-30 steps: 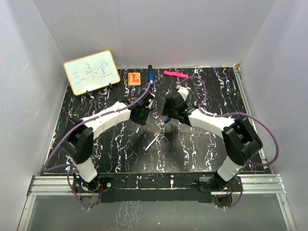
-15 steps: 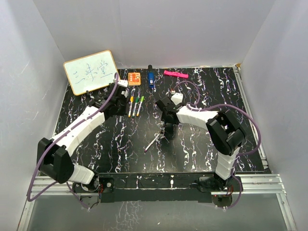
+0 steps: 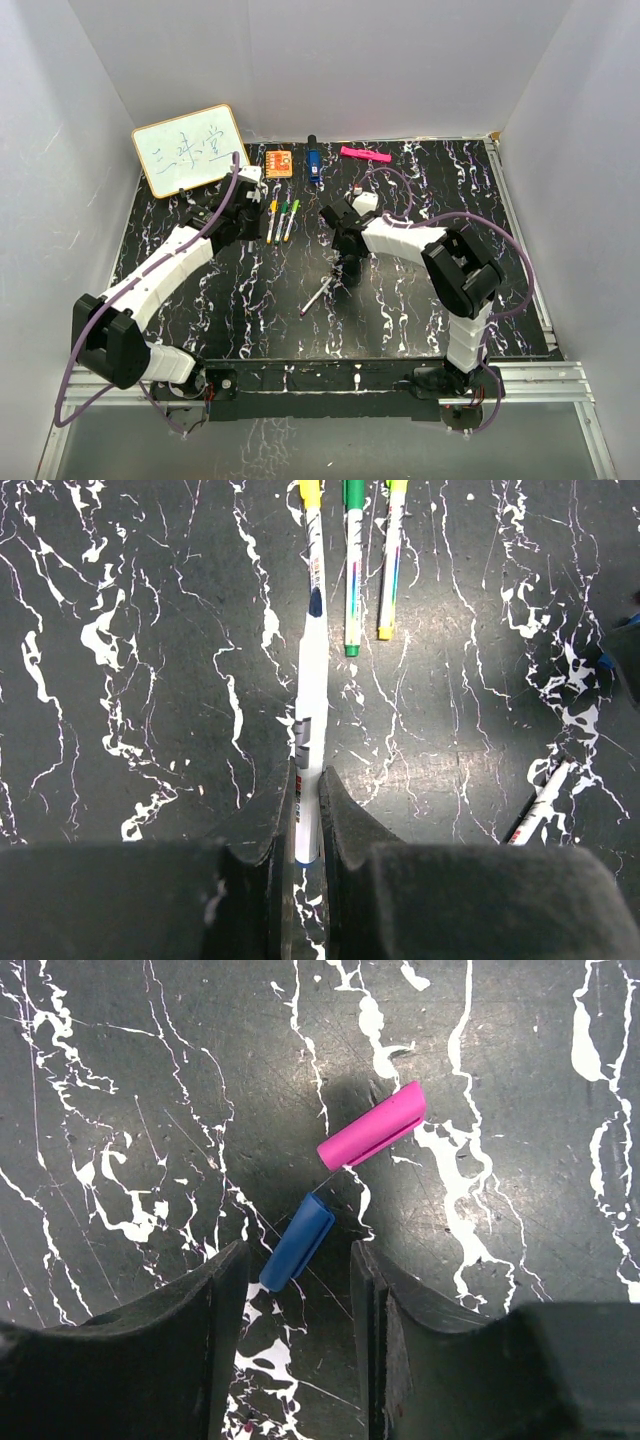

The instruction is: Insert the pens into the pen caps

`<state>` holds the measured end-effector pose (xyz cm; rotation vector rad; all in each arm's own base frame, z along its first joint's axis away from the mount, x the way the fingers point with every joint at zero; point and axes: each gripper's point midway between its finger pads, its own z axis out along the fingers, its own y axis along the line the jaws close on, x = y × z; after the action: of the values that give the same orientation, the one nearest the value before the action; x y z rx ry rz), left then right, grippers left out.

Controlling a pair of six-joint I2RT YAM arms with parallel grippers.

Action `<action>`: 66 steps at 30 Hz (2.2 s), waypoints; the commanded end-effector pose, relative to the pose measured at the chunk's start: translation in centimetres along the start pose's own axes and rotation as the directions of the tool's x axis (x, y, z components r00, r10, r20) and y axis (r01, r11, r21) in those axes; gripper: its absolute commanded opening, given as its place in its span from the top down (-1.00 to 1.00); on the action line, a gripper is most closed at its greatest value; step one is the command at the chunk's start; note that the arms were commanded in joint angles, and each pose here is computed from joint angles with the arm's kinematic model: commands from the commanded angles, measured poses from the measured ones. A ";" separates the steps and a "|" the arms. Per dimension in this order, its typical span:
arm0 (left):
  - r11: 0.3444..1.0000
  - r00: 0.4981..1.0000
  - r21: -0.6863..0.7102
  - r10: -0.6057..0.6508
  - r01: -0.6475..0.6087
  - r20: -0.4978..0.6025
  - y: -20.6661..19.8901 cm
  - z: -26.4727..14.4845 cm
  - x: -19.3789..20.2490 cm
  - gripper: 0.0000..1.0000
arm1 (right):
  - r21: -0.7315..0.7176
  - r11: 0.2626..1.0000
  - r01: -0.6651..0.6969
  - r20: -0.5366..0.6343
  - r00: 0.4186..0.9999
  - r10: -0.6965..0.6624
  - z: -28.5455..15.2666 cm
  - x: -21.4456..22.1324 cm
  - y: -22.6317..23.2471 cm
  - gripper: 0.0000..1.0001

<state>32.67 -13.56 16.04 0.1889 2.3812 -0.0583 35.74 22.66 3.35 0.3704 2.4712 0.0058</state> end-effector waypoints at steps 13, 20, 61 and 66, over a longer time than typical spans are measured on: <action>0.999 1.000 0.044 -0.006 0.006 0.012 -0.6 0.2 -0.1 1.00 | 0.043 0.999 -0.017 0.017 1.000 0.017 1.7 0.1 0.1 0.30; 0.998 1.000 0.061 -0.013 0.012 0.018 -1.0 0.3 -0.3 1.00 | 0.093 0.995 0.036 -0.030 0.999 -0.033 2.9 1.6 -0.6 0.32; 0.995 0.998 0.099 -0.036 0.030 0.059 -1.7 0.9 -1.8 1.00 | 0.036 0.969 0.246 -0.268 0.936 -0.228 2.2 8.9 -2.1 1.00; 0.984 0.998 0.176 -0.031 0.022 0.049 -3.0 1.1 -1.0 1.00 | -0.014 0.979 0.205 -0.145 0.968 -0.205 1.1 4.7 -0.6 1.00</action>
<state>34.00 -15.64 14.97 0.2101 2.3674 -0.1805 35.29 24.66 2.07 0.1865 2.5192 -0.0268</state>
